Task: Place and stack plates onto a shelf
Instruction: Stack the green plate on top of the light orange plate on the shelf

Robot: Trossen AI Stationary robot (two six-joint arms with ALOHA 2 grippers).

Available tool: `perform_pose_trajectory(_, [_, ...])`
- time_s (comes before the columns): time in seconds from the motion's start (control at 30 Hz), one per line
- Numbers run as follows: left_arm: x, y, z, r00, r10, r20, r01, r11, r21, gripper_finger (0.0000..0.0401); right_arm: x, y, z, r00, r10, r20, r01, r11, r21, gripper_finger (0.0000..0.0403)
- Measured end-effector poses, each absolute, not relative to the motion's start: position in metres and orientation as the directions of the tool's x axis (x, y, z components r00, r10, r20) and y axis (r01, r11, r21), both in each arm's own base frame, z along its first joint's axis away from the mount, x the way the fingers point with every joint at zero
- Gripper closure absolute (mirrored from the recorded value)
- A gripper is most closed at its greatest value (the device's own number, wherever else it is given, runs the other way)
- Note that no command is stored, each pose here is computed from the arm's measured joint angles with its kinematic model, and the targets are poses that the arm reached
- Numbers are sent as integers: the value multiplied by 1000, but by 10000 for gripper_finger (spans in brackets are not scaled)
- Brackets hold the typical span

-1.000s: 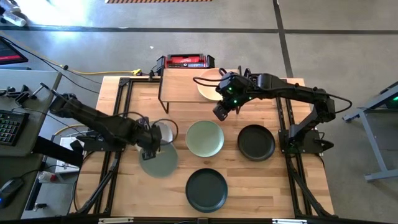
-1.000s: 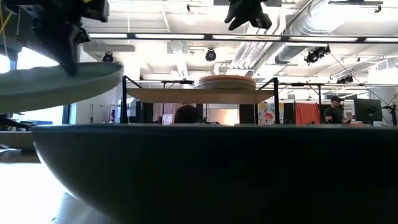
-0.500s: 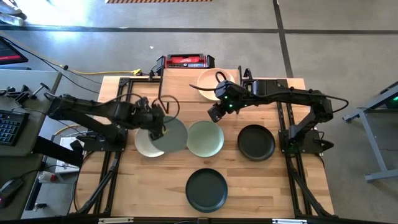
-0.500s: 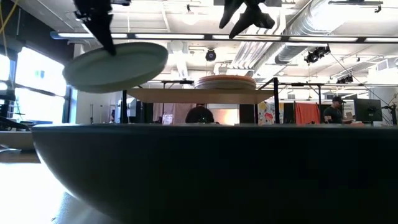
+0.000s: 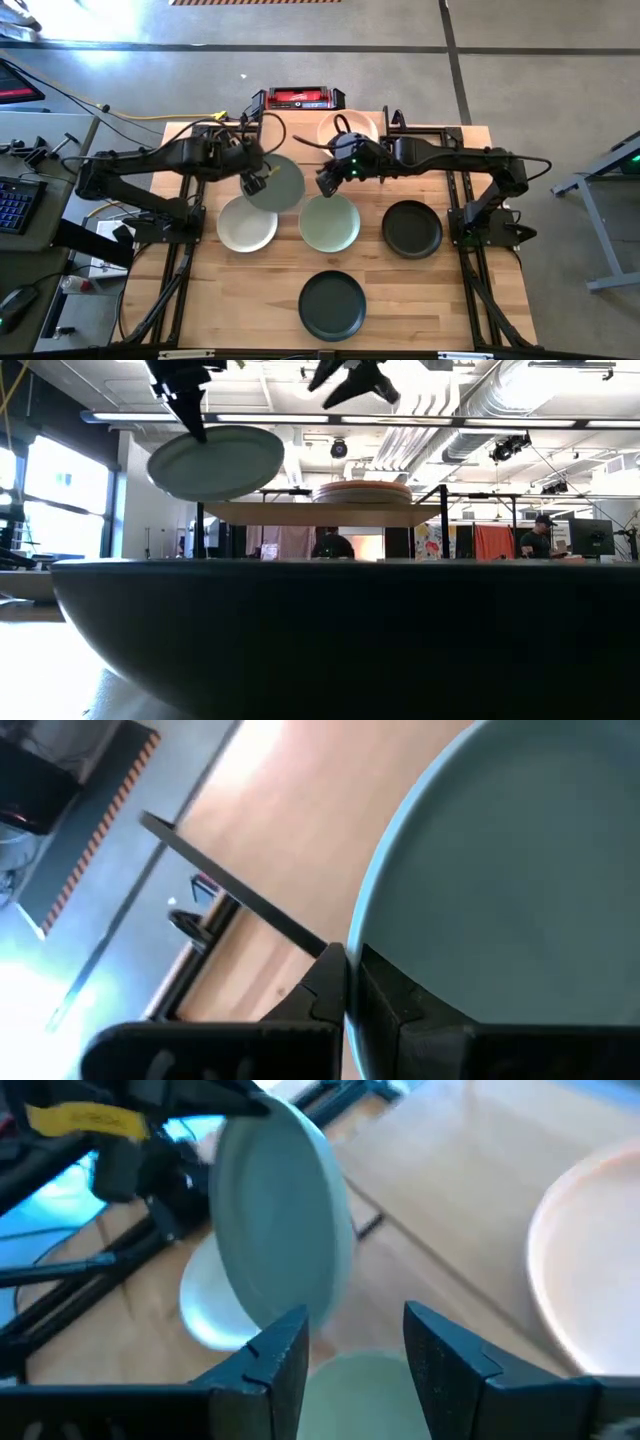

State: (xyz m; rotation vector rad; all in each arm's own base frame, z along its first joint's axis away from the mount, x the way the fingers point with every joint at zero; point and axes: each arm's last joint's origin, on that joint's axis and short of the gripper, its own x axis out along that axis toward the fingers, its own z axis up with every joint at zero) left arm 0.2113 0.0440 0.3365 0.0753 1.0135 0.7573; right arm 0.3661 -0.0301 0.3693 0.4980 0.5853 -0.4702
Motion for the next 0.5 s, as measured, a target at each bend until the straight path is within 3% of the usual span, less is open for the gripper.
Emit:
perform_pose_trajectory(0.27, [219,51,342,364,627,-689,-554,740,381,400,378,-27,362,714,-409,-568,590,789,173,256])
perform_pose_trajectory(0.5, [225,53,347,415,646,-641,-579,731,362,399,383,-28,359,707,-432,-560,601,784,155,256])
